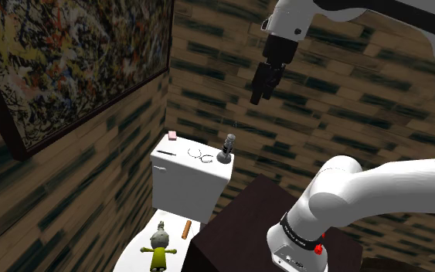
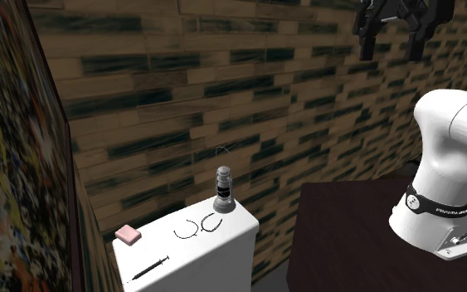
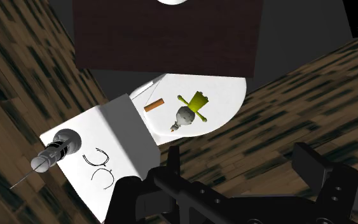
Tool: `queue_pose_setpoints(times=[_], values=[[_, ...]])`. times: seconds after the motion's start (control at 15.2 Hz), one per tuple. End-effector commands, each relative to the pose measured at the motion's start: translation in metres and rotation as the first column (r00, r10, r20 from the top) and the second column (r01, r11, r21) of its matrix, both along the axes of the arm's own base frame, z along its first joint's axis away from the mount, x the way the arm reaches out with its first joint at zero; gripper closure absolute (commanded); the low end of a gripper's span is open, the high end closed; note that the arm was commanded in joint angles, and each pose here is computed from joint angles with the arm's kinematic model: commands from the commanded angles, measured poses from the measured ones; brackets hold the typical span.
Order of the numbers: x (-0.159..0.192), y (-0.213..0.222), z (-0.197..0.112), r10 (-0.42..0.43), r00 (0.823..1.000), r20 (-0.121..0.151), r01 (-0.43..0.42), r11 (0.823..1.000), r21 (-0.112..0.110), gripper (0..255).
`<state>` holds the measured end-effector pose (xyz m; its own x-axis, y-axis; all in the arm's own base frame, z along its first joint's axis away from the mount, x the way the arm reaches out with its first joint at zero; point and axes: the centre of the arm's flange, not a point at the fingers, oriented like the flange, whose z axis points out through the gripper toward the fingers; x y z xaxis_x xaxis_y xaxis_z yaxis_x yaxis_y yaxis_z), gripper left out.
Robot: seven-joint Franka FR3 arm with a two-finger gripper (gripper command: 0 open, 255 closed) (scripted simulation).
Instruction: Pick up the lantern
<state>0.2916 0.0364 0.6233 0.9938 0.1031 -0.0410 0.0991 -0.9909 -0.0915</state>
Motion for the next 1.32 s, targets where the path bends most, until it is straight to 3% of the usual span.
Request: queue_pose_setpoints(times=[0.0,1.25], values=[[0.0,0.0,0.0,0.0,1.0,0.0,0.0,1.0,0.0,0],[0.038,-0.168,-0.177,0.092,0.986,0.141,-0.092,0.996,-0.008,0]])
